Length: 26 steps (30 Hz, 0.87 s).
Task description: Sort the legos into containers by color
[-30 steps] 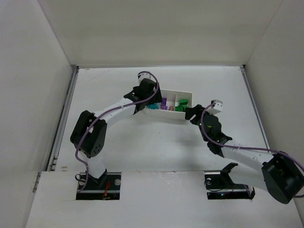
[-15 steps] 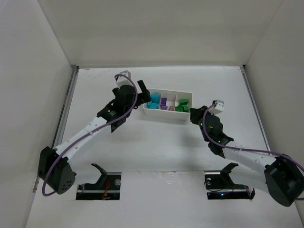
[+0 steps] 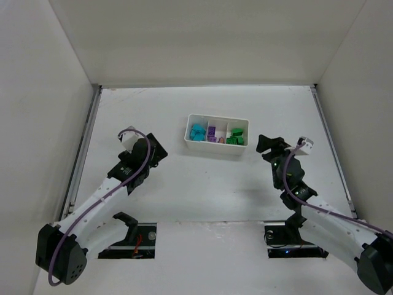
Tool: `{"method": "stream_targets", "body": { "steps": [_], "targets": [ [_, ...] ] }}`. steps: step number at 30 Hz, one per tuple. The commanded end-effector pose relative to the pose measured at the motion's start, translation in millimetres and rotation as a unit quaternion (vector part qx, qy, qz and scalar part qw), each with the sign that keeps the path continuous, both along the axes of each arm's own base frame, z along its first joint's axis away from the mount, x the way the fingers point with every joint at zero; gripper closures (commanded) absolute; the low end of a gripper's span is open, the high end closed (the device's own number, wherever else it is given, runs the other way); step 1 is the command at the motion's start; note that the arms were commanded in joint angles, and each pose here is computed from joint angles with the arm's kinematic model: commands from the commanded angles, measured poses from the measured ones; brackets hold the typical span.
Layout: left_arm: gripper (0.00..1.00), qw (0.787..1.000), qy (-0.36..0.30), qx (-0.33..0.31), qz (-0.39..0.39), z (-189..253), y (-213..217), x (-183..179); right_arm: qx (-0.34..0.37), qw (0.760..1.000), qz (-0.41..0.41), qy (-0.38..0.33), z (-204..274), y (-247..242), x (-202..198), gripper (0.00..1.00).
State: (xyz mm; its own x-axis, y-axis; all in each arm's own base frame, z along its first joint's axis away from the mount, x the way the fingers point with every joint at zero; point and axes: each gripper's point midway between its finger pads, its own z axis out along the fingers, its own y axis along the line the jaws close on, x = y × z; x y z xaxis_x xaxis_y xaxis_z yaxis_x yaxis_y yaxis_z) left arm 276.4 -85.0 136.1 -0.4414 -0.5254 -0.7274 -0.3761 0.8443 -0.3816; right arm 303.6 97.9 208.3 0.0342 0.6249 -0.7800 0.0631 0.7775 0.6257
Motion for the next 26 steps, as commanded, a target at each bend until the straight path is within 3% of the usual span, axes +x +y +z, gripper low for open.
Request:
{"method": "stream_targets", "body": {
  "steps": [1, 5, 7, 8, 18, 26],
  "targets": [
    [0.00, 0.998, 0.030, 0.000, 0.047, -13.2, 19.4, -12.3, 0.003, 0.998, -0.062, 0.018, -14.6, -28.5, -0.5, 0.29],
    [0.00, 0.997, 0.049, 0.002, 0.061, -22.1, 28.1, -17.9, -0.010, 0.995, -0.087, 0.048, -31.8, -40.4, 4.5, 0.19],
    [0.00, 0.997, 0.051, 0.005, 0.061, -23.2, 30.0, -17.4, -0.018, 0.993, -0.100, 0.067, -40.3, -46.8, 6.1, 0.11],
    [0.00, 0.997, 0.050, 0.007, 0.061, -22.0, 30.5, -16.2, -0.022, 0.991, -0.108, 0.073, -42.1, -50.8, 6.9, 0.00],
    [0.00, 0.995, 0.091, 0.036, 0.033, -31.4, 31.7, 1.3, -0.043, 0.975, -0.189, 0.111, -47.4, -93.8, 14.3, 0.00],
    [0.00, 0.993, 0.109, 0.042, 0.031, -8.0, 41.9, -10.1, -0.095, 0.940, -0.237, 0.225, -44.0, -141.7, 21.9, 0.00]
  ]
}}
